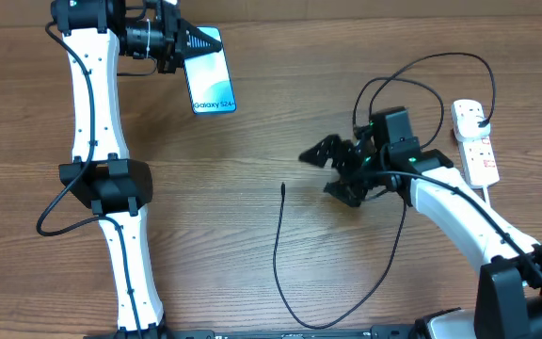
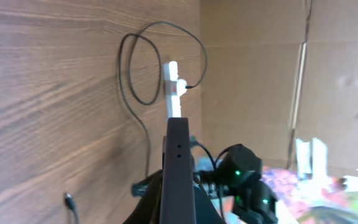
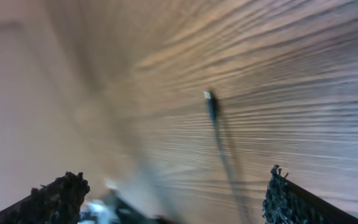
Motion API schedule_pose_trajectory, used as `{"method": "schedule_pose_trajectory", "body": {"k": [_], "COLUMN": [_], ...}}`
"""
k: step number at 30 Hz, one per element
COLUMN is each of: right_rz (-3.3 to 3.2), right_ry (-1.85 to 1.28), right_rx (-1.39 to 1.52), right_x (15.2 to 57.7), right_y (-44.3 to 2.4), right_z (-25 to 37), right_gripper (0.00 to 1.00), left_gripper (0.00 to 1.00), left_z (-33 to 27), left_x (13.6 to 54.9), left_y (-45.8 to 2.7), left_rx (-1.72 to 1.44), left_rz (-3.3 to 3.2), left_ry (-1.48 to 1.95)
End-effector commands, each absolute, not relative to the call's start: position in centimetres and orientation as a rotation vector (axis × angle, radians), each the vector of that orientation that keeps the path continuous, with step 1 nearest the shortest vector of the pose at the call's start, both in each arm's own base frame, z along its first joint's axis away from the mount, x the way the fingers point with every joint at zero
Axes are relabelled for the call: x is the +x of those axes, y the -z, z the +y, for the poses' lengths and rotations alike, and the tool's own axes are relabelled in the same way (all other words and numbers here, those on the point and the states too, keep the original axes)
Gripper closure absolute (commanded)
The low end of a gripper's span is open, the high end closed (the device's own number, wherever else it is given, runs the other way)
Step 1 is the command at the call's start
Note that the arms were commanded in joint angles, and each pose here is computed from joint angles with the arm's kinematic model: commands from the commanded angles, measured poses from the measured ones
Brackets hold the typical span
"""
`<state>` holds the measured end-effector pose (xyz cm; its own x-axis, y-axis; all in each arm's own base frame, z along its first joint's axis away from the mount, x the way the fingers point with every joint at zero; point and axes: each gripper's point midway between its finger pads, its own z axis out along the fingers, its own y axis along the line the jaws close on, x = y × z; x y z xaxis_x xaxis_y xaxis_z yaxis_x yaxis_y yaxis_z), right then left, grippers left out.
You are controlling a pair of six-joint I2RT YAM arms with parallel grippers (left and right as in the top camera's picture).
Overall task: Plug charger to phone and switch on socket
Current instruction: 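Move the right gripper down toward the black cable's loose end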
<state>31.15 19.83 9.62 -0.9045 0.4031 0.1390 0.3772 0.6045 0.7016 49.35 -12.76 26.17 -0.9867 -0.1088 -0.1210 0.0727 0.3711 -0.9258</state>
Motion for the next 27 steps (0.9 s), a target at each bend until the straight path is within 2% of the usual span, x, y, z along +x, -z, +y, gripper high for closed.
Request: {"method": "schedule_pose_trajectory", "body": {"k": [1,10,20,27], "right_rz": [2.78,2.812,2.726,2.819], "right_ry": [-1.006,-0.659,-0.461,-0.38], "right_rx": [0.403,0.346,0.119,0.1], "right_x": [31.5,31.3,31.1,30.3], "right_y": [-9.0,-8.3,-12.3,-9.0], "right_z": [19.1,18.5,22.9,23.6], "right_gripper": [0.06,0.06,0.06,0.12], "left_gripper": [0.96,0.95,0.95,0.96], "left_z": [-13.2,-13.2,-13.3,-13.4], "left_x": [49.1,49.1,49.3,49.3], "left_y": [-26.7,-26.7,-27.2,-27.3], "left_rx": [0.114,0.181,0.202,0.196], "left_rz": [2.41,2.382,2.347,2.346], "left_ry": [1.642,1.616,1.637,1.644]}}
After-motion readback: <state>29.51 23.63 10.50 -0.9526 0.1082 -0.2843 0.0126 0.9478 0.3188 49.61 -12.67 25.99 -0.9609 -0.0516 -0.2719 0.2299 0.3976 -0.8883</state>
